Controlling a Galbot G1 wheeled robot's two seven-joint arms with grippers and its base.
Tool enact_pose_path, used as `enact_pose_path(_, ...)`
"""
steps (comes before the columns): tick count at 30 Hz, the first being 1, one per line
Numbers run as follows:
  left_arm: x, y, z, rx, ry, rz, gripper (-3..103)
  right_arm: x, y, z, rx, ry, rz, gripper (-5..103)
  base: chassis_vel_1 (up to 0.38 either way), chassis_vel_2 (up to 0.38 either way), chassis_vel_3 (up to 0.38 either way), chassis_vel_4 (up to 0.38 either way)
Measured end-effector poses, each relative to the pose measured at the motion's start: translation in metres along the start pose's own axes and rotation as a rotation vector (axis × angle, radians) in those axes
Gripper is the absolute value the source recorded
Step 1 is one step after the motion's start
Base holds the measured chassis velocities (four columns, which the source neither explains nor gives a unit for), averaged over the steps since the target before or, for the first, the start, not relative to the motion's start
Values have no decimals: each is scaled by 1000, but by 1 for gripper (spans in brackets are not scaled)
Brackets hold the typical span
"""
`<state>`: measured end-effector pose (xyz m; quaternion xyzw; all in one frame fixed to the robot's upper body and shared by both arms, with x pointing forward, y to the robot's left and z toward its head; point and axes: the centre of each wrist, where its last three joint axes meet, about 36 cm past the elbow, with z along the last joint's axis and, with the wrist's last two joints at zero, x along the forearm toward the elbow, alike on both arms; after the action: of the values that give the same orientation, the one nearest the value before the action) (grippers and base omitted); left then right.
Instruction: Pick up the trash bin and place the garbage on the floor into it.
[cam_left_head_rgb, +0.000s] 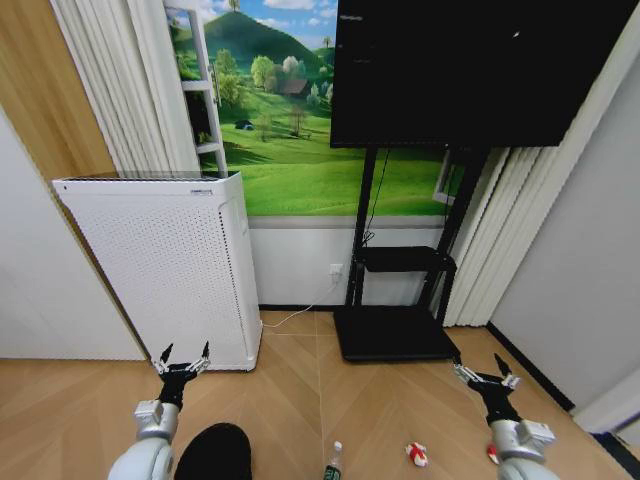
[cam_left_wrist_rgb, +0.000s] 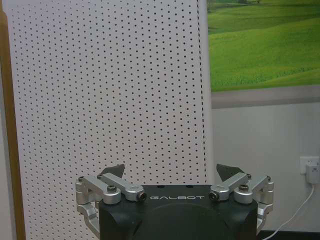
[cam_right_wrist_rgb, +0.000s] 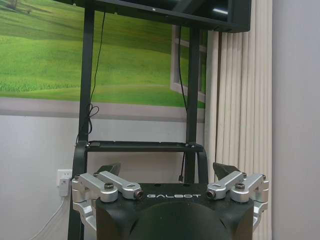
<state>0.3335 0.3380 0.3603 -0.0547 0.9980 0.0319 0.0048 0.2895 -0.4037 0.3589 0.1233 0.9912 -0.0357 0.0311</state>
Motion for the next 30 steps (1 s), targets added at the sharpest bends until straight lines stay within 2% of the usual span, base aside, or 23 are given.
enact_pose_path(30,-1,-1,3,-1,8,5,100,-1,0,4,1,9,-1,100,0,0,0,0)
